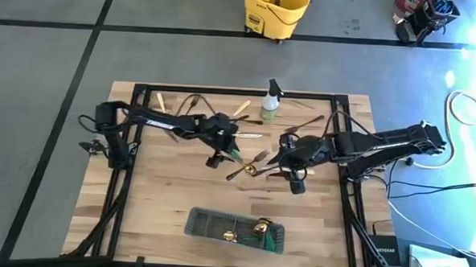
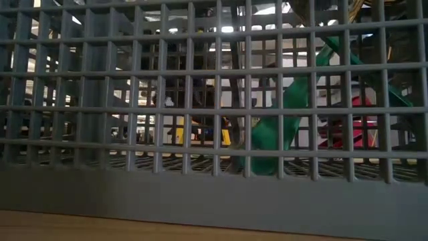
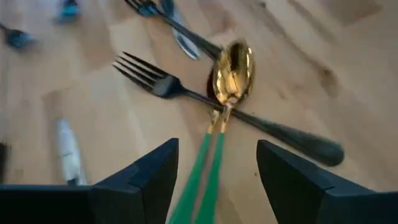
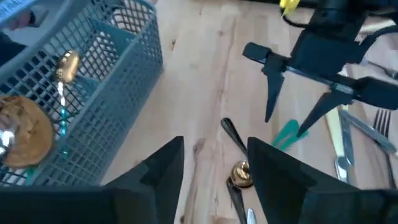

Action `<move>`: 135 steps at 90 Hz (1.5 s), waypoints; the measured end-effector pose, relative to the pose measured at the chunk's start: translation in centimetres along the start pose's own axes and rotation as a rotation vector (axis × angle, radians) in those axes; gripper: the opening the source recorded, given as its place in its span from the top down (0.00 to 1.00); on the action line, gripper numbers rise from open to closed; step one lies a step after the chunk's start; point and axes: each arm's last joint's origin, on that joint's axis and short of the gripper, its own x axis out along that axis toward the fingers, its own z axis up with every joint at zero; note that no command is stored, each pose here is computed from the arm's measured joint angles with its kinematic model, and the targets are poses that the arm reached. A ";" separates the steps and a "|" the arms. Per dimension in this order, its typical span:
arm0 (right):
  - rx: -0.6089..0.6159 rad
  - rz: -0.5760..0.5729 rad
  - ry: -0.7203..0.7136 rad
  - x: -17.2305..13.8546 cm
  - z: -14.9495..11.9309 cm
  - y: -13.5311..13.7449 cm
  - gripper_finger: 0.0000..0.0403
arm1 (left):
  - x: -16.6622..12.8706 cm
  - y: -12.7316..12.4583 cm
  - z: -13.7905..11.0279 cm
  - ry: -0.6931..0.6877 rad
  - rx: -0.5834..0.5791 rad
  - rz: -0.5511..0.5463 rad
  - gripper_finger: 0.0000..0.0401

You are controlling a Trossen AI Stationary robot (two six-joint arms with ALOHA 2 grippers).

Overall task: Sort silverware
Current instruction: Put the top green spoon into the gray cutlery rack

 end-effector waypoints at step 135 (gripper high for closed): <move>-0.007 0.011 -0.005 -0.4 -0.2 -0.2 0.61 | 6.3 1.5 0.4 0.128 0.146 -0.079 0.80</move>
